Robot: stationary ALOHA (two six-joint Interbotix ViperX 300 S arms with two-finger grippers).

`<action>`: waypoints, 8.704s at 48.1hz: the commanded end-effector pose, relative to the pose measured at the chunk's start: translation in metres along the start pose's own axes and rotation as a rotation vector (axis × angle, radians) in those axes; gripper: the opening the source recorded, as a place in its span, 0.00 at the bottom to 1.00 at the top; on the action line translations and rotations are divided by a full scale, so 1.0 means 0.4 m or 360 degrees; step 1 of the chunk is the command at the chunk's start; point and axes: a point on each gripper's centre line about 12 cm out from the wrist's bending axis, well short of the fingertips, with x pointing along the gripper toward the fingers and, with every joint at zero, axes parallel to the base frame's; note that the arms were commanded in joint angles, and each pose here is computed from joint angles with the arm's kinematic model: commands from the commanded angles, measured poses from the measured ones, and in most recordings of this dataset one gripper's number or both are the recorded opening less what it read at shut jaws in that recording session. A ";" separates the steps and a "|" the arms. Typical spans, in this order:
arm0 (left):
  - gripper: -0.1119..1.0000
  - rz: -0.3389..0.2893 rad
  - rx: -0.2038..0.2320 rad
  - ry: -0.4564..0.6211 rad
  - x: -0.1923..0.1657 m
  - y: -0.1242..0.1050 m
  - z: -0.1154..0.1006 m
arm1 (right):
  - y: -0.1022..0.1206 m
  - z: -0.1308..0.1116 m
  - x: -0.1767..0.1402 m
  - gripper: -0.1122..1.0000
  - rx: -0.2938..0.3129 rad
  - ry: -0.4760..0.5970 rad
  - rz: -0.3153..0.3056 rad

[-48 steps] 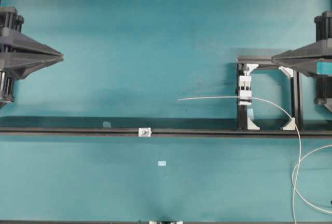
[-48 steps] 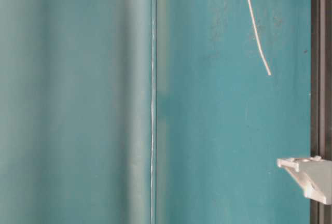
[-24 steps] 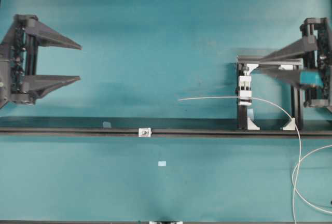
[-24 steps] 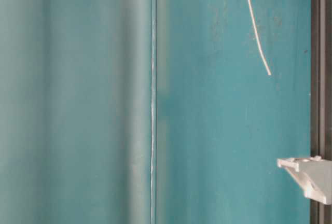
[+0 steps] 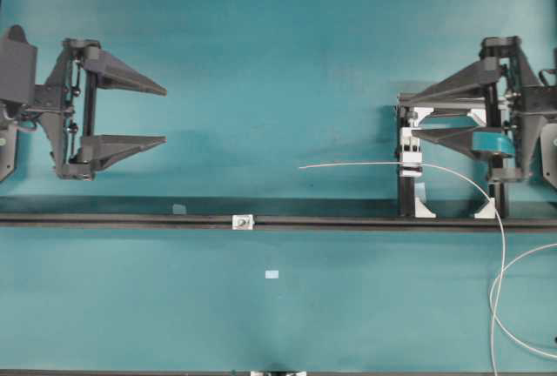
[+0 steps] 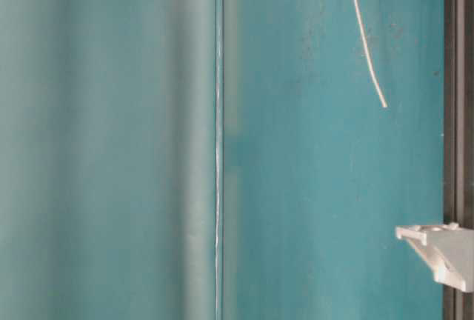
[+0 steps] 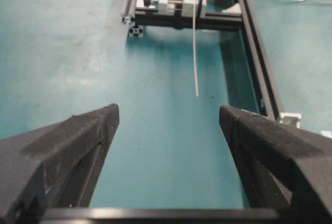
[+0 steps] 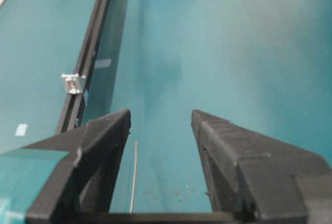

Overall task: Insert the wire into the hole on the left side and pull it with the left arm.
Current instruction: 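Move the right gripper down over the white wire end near the fixture, then close the right gripper on the white wire's free end, then lift the wire with the right gripper and pull it out of the fixture, then carry the wire tip with the right gripper toward the white rail clip, then push the wire tip leftward through the clip's hole with the right gripper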

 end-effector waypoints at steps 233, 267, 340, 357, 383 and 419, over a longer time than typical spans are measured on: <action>0.64 0.0118 -0.0084 0.0012 0.069 0.048 0.058 | 0.008 -0.036 0.210 0.12 0.0139 0.0584 -0.0107; 0.62 -0.0110 -0.0128 -0.0007 0.076 -0.053 -0.002 | 0.082 -0.071 0.204 0.12 0.0196 0.0315 0.0082; 0.62 -0.0389 -0.0089 0.0160 0.142 -0.204 -0.202 | 0.258 -0.269 0.308 0.12 0.0048 0.0260 -0.0198; 0.62 -0.0388 -0.0071 0.0173 0.143 -0.203 -0.210 | 0.257 -0.285 0.332 0.12 0.0031 0.0214 -0.0233; 0.62 -0.0386 -0.0067 0.0175 0.147 -0.203 -0.209 | 0.255 -0.301 0.337 0.12 0.0017 0.0235 -0.0241; 0.62 -0.0385 -0.0065 0.0199 0.156 -0.207 -0.208 | 0.263 -0.302 0.362 0.12 0.0026 0.0222 -0.0245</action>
